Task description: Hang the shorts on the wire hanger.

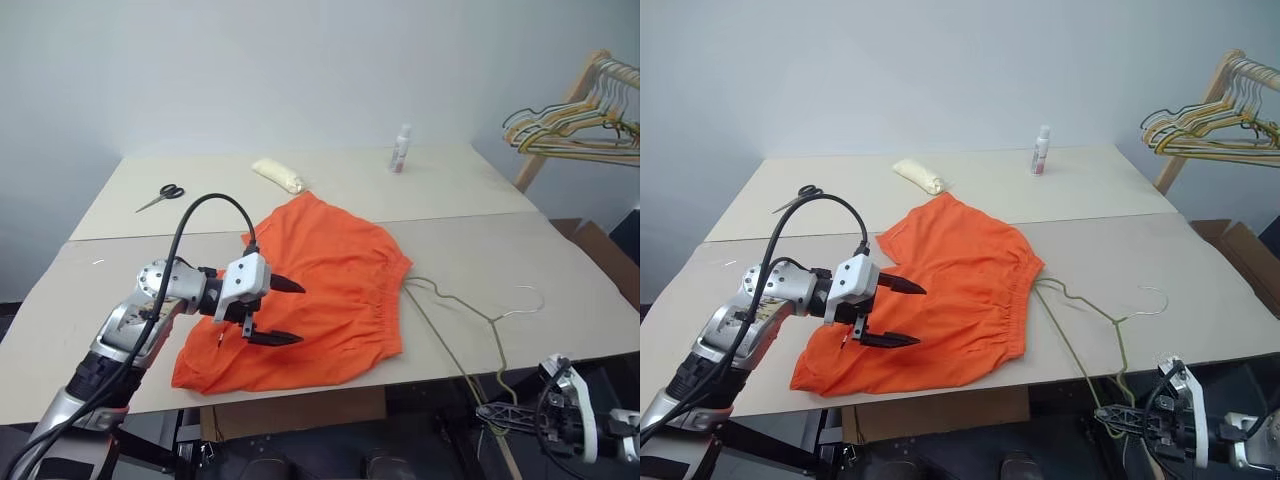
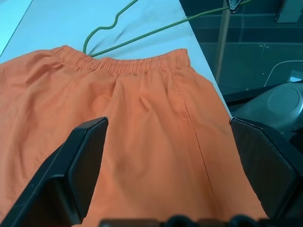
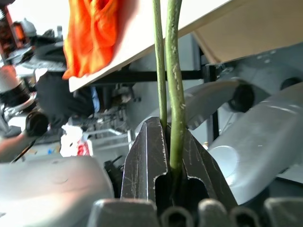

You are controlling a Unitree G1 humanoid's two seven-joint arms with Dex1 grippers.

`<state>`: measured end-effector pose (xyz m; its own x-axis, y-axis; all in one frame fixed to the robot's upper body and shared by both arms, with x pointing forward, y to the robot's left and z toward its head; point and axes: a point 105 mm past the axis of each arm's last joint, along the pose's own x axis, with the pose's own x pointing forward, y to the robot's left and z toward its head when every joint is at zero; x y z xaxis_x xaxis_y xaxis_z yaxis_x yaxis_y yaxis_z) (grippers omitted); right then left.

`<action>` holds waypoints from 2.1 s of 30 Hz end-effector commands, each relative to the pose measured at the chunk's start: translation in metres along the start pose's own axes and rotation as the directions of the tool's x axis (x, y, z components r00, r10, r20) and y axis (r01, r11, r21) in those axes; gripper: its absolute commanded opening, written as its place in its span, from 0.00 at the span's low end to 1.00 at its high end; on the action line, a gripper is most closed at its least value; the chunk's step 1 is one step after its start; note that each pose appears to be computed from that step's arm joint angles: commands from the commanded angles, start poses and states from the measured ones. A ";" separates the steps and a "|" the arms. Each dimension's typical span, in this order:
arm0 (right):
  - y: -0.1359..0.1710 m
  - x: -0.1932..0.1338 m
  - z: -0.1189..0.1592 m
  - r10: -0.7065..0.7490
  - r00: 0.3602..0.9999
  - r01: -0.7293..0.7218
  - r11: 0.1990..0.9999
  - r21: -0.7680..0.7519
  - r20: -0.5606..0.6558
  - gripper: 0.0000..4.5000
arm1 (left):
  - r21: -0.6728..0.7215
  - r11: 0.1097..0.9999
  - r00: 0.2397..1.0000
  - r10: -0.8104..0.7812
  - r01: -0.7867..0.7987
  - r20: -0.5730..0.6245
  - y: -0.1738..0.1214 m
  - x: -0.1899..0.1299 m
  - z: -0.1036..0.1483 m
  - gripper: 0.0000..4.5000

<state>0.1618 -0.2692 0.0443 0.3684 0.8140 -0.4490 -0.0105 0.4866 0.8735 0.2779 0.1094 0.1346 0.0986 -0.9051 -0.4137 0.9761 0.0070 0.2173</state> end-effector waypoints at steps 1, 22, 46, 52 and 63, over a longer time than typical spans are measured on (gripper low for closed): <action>0.003 -0.002 0.007 0.003 1.000 -0.002 0.999 -0.040 0.008 0.00 | 0.043 0.999 1.000 0.020 -0.021 0.019 0.004 -0.004 0.011 0.99; 0.012 0.027 0.027 0.077 0.993 -0.087 0.991 -0.105 -0.092 0.00 | 0.056 0.998 1.000 0.025 -0.026 0.012 0.005 0.001 0.009 0.99; 0.025 0.059 0.096 0.082 0.992 -0.090 0.991 -0.094 -0.095 0.00 | 0.042 0.997 0.998 0.065 -0.065 -0.002 -0.002 0.002 0.003 0.99; 0.029 0.061 0.110 0.042 0.999 -0.042 0.964 -0.264 -0.003 0.00 | 0.042 0.996 0.997 0.078 -0.077 -0.008 -0.002 0.000 0.001 0.99; 0.065 0.051 0.133 -0.132 0.979 0.205 0.654 -0.728 0.157 0.00 | 0.128 0.972 0.980 0.197 -0.198 0.020 0.028 0.001 0.013 0.99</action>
<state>0.2953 -0.2375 0.0753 0.4539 0.7037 -0.5467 -0.5298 0.7064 0.4693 0.2906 0.1037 0.1339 0.2144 -0.8962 -0.3883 0.9461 0.0918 0.3105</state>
